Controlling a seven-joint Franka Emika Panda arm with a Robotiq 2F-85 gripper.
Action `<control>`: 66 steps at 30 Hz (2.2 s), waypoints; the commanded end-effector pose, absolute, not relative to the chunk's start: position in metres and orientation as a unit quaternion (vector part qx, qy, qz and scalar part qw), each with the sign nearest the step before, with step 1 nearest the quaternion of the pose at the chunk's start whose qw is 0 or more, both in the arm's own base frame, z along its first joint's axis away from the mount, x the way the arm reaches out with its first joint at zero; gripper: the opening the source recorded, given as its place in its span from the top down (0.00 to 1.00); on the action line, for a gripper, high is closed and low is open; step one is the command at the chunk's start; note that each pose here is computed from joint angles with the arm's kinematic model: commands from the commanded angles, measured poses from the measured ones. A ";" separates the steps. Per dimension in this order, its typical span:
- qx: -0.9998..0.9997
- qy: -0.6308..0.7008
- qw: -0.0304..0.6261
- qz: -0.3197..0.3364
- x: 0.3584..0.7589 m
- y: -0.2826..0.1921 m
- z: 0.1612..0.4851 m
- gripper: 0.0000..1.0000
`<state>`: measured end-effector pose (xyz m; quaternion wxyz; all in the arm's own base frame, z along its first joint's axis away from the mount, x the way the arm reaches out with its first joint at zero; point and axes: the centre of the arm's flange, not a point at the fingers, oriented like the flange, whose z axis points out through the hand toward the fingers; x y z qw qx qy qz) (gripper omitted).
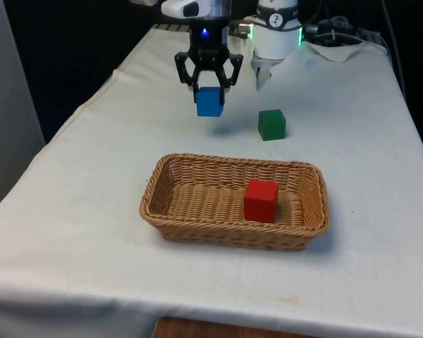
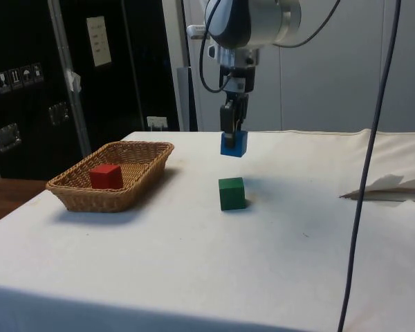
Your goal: Pick up exactly two blocks and place them into the basket.
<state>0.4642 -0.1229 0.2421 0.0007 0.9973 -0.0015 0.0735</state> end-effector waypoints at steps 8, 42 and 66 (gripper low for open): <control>0.997 -0.001 0.005 0.073 0.467 -0.122 0.244 1.00; 0.995 0.011 0.026 0.093 0.518 -0.097 0.282 1.00; 0.994 0.025 0.046 0.093 0.585 -0.086 0.322 1.00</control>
